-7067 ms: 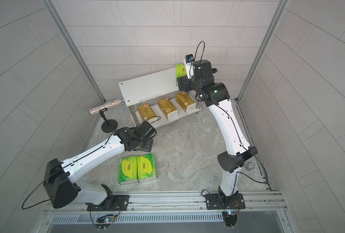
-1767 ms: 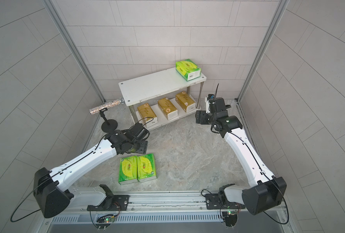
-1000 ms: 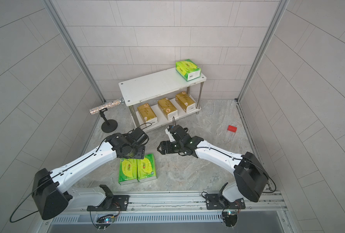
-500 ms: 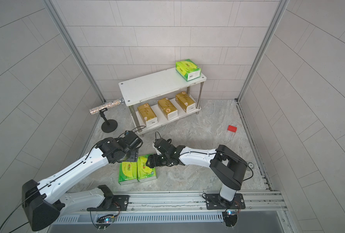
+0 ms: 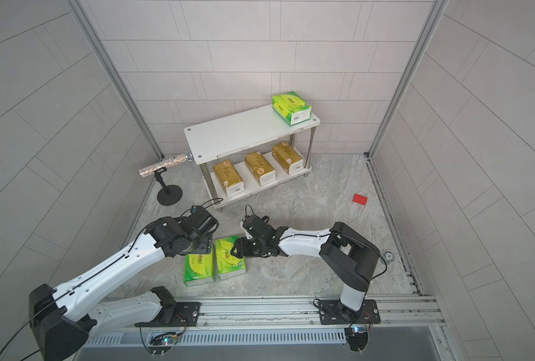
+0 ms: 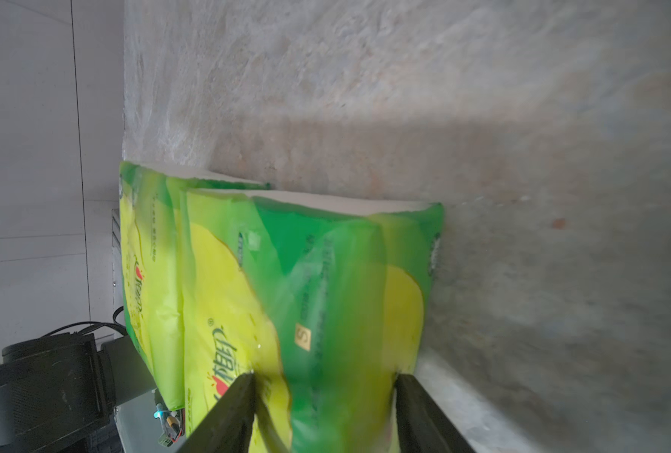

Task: Place the tissue boxes on the shelf by color
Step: Adjust the box of tissues at the center of the board, then pick up the box of tissues from the center of the board.

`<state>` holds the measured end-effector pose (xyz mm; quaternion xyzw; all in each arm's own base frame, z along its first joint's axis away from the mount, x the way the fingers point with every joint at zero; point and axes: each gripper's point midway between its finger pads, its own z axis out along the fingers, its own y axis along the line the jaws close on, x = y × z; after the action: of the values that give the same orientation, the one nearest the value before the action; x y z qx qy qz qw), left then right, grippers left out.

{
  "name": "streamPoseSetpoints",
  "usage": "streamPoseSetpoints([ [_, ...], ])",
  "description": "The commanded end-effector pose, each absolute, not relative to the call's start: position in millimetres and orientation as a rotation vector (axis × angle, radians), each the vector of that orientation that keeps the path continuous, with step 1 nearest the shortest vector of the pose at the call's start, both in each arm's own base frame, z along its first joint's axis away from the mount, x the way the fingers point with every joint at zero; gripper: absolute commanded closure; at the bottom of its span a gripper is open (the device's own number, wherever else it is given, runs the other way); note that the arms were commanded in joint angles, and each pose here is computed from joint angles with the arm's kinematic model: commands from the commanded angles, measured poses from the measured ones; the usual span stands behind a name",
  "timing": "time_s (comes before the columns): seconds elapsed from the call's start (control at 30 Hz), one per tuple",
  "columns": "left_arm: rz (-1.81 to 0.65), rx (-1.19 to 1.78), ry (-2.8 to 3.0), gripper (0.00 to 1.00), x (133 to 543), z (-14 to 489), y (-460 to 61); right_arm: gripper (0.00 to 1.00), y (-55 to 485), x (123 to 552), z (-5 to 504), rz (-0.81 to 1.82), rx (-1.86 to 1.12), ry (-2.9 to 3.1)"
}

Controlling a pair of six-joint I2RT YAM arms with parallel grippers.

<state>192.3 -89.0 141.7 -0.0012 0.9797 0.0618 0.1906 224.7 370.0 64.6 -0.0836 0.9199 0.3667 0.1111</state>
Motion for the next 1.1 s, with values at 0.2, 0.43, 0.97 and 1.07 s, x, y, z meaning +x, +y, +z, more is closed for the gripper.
streamPoseSetpoints([
  [0.2,0.141,0.018,2.753,0.22,202.4,145.3,-100.9,0.40,253.1,268.6,45.8,0.756,-0.113,2.769],
  [0.43,0.134,0.037,2.754,0.22,211.2,147.4,-109.8,0.39,204.5,298.2,71.4,0.646,-0.117,2.720],
  [0.97,0.118,0.031,2.732,0.21,223.4,152.5,-118.8,0.07,276.3,241.8,134.1,0.656,-0.437,2.498],
  [1.07,0.079,0.049,2.766,0.21,220.7,149.2,-125.7,0.03,285.4,238.9,127.9,0.640,-0.423,2.477],
])
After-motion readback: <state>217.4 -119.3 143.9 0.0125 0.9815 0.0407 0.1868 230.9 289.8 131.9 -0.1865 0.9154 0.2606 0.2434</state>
